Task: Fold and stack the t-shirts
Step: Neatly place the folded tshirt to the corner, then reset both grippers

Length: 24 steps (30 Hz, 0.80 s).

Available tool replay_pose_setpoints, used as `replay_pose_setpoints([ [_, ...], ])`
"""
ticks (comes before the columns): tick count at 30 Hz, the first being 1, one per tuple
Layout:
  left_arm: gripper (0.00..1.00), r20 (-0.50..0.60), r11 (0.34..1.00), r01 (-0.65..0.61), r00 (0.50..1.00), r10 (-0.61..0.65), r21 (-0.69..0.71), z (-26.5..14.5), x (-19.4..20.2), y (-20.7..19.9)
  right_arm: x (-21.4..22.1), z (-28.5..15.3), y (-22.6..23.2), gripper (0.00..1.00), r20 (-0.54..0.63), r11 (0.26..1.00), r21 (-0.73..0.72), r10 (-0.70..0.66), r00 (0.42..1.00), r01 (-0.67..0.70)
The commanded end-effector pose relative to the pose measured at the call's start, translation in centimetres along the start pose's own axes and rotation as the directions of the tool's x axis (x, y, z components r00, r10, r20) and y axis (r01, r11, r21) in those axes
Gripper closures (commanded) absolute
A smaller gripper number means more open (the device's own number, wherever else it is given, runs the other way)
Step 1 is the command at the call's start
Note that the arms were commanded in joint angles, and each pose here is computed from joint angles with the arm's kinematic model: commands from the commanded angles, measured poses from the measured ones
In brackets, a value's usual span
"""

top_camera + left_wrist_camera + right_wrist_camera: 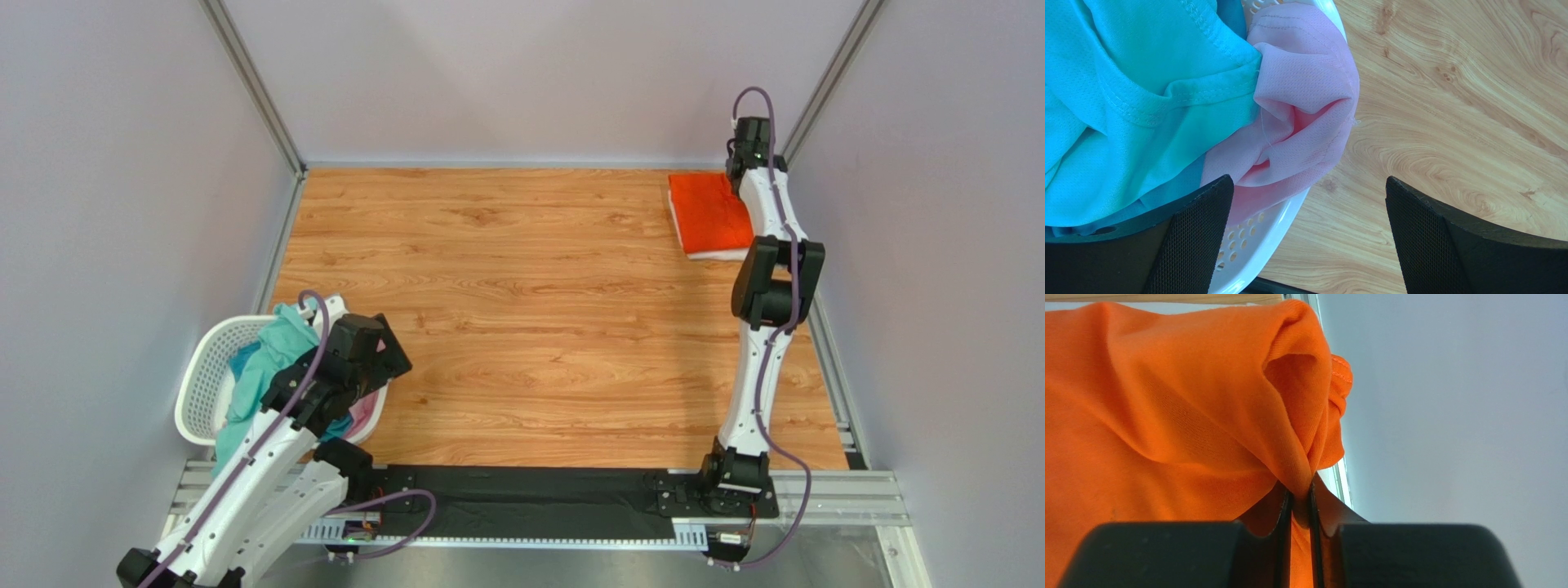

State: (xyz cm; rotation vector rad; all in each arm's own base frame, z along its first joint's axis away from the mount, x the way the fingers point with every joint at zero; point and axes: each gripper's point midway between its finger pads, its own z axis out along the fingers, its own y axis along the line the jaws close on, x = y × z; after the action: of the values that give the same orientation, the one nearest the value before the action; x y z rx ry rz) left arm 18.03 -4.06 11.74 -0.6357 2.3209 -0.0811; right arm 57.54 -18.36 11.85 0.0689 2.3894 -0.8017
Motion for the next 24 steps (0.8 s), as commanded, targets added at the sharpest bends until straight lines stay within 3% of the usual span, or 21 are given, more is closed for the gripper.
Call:
replay_pose_setpoints([
  [1, 0.00, 0.039, 1.000, 0.020, 0.999, -0.021, 0.021, -0.9, -1.5, -0.7, -2.2, 1.0, -2.4, 0.89, 0.077, 0.992, 0.090, 0.084, 0.994, -0.091],
  [2, 0.00, 0.042, 0.999, 0.023, 0.999, -0.024, 0.022, -0.9, -1.6, -0.8, -2.0, 1.4, -2.7, 0.86, 0.075, 0.990, 0.101, 0.095, 0.993, -0.102],
  [5, 0.00, 0.044, 0.999, 0.023, 0.999, -0.024, 0.024, -1.0, -1.7, -0.8, -1.4, 2.0, -3.1, 0.43, 0.057, 0.980, 0.148, 0.122, 0.991, -0.130],
  [6, 0.00, 0.042, 1.000, 0.020, 0.999, -0.021, 0.022, -1.1, -1.6, -0.7, -1.4, 1.9, -3.2, 0.20, 0.059, 0.979, 0.148, 0.131, 0.990, -0.139],
  [8, 0.00, 0.041, 0.999, 0.022, 0.999, -0.023, 0.032, -1.2, -1.7, -0.9, -1.8, 1.3, -2.5, 0.00, 0.076, 0.982, 0.085, 0.165, 0.983, -0.171],
  [15, 0.00, 0.057, 0.998, 0.031, 0.998, -0.034, 0.051, -1.6, -2.0, -1.1, -5.6, -5.1, -1.7, 0.00, 0.172, 0.956, -0.087, 0.291, 0.941, -0.280],
  [22, 0.00, 0.070, 0.996, 0.051, 0.996, -0.056, 0.078, -1.9, -2.0, -1.0, -7.6, -15.0, -4.2, 0.00, 0.260, 0.910, -0.166, 0.412, 0.873, -0.379],
  [24, 0.00, 0.069, 0.994, 0.053, 0.996, -0.060, 0.099, -2.2, -1.9, -1.2, -8.3, -18.0, -4.1, 0.00, 0.270, 0.878, -0.266, 0.464, 0.844, -0.398],
])
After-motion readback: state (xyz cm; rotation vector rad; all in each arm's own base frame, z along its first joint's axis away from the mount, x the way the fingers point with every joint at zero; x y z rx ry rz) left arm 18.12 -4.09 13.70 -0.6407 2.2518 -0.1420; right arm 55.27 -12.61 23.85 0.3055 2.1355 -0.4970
